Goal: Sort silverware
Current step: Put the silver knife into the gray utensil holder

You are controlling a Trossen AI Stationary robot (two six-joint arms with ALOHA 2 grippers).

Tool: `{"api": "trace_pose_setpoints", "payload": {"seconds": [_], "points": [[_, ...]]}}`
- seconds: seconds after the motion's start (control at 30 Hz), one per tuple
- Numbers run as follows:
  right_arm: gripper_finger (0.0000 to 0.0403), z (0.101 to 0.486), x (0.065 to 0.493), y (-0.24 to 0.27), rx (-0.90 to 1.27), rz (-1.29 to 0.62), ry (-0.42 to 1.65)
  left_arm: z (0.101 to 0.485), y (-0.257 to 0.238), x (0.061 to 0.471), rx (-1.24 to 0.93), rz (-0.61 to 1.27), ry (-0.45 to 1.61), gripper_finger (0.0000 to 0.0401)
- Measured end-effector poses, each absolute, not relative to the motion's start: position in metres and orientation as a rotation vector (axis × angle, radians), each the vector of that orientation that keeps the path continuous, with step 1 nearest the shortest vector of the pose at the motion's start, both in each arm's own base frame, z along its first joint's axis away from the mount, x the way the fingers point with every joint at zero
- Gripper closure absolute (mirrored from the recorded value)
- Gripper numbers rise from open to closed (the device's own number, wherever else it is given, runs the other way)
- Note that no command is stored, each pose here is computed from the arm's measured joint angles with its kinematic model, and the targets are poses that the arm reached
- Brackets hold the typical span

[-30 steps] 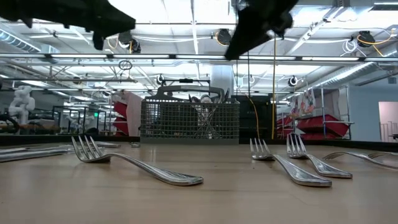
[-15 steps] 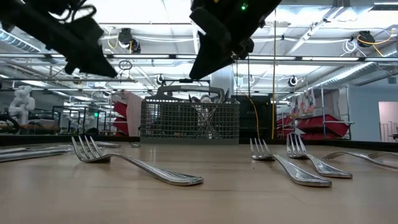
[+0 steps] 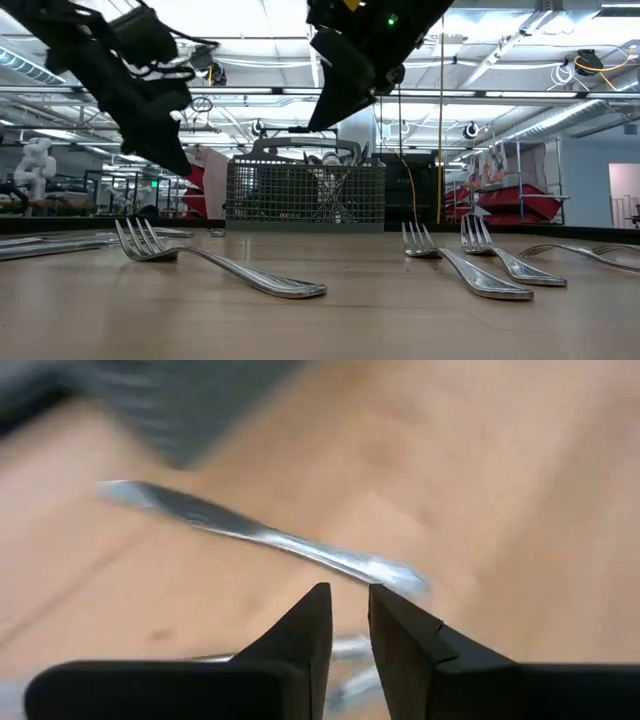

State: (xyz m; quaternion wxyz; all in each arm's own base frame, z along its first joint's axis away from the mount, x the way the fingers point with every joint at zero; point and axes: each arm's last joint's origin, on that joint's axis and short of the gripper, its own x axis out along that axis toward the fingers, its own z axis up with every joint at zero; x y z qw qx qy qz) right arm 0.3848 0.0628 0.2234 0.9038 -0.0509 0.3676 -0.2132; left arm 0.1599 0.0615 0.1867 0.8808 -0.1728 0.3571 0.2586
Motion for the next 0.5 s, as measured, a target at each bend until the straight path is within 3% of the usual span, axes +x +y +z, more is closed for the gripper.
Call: {"api": "trace_pose_setpoints", "payload": {"seconds": [0.13, 0.5], "points": [[0.0325, 0.220, 0.381, 0.062, -0.122, -0.441, 0.809, 0.177, 0.062, 0.166, -0.210, 0.445, 0.891, 0.0324], [0.0325, 0.218, 0.377, 0.062, -0.142, -0.442, 0.851, 0.185, 0.079, 0.200, 0.362, 0.141, 1.033, 0.0324]]}}
